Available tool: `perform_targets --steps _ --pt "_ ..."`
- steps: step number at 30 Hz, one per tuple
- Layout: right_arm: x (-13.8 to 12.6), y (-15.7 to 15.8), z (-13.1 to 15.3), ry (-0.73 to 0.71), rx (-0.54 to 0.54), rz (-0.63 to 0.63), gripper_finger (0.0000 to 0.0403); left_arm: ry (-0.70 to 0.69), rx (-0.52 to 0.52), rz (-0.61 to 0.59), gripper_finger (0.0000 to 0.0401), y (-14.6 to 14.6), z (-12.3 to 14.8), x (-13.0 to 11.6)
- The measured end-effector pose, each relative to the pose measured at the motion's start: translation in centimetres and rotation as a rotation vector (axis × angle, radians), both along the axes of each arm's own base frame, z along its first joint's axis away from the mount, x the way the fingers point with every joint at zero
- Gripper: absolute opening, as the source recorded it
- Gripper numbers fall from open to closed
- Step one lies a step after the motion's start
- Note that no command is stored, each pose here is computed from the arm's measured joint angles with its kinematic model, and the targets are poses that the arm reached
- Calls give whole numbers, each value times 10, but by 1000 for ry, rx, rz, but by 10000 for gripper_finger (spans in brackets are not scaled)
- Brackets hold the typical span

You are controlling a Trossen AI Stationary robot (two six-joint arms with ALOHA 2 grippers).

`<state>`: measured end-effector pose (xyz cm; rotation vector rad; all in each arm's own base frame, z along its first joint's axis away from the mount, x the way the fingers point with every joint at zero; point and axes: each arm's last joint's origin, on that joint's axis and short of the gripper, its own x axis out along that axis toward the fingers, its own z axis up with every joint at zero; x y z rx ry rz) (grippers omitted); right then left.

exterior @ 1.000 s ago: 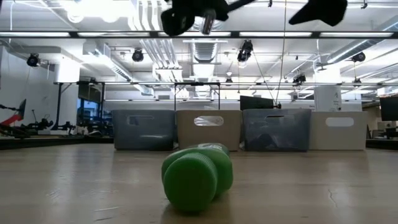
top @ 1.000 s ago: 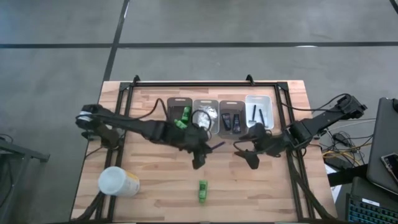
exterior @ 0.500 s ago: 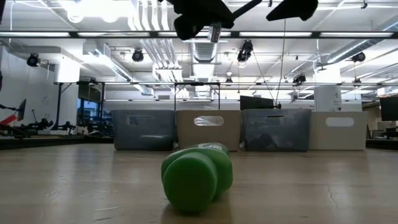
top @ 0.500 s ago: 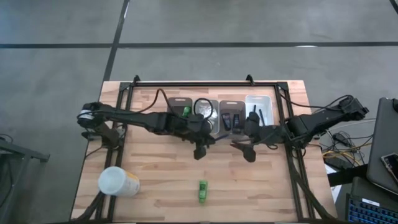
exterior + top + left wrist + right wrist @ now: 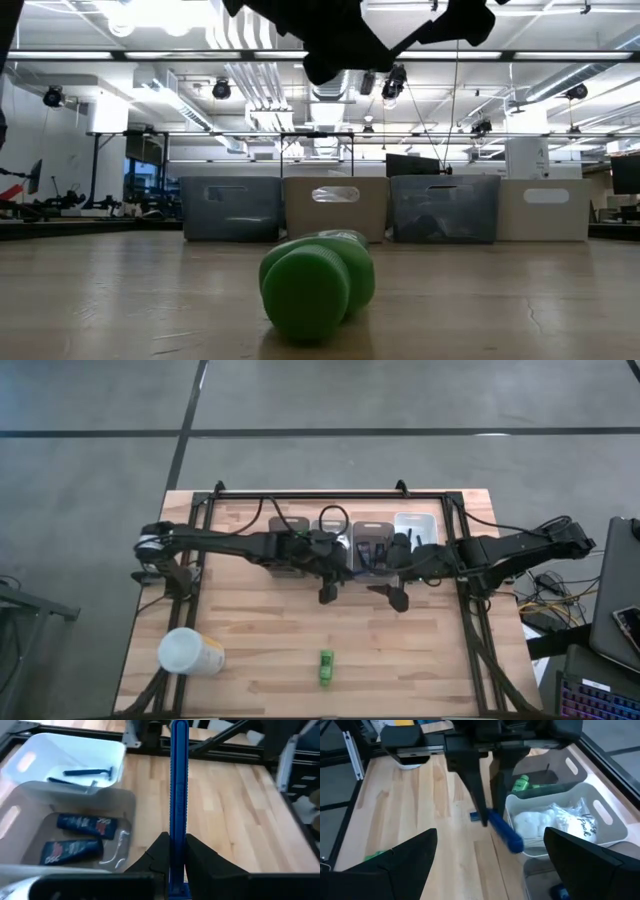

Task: Pick & Place Travel size toiletries
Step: Put the blue razor into the white bin

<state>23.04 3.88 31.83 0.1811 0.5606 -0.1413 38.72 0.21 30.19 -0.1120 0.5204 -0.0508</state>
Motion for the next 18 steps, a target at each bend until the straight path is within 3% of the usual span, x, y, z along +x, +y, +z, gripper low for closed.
perform_targets --steps 6,18 --pt "0 0 0 1 -6 2 355 -6 -10 -34 39 -1 -8 7" --pt "-1 -5 -10 41 7 -36 263 -34 -2 -39 39 -1 -1 9"
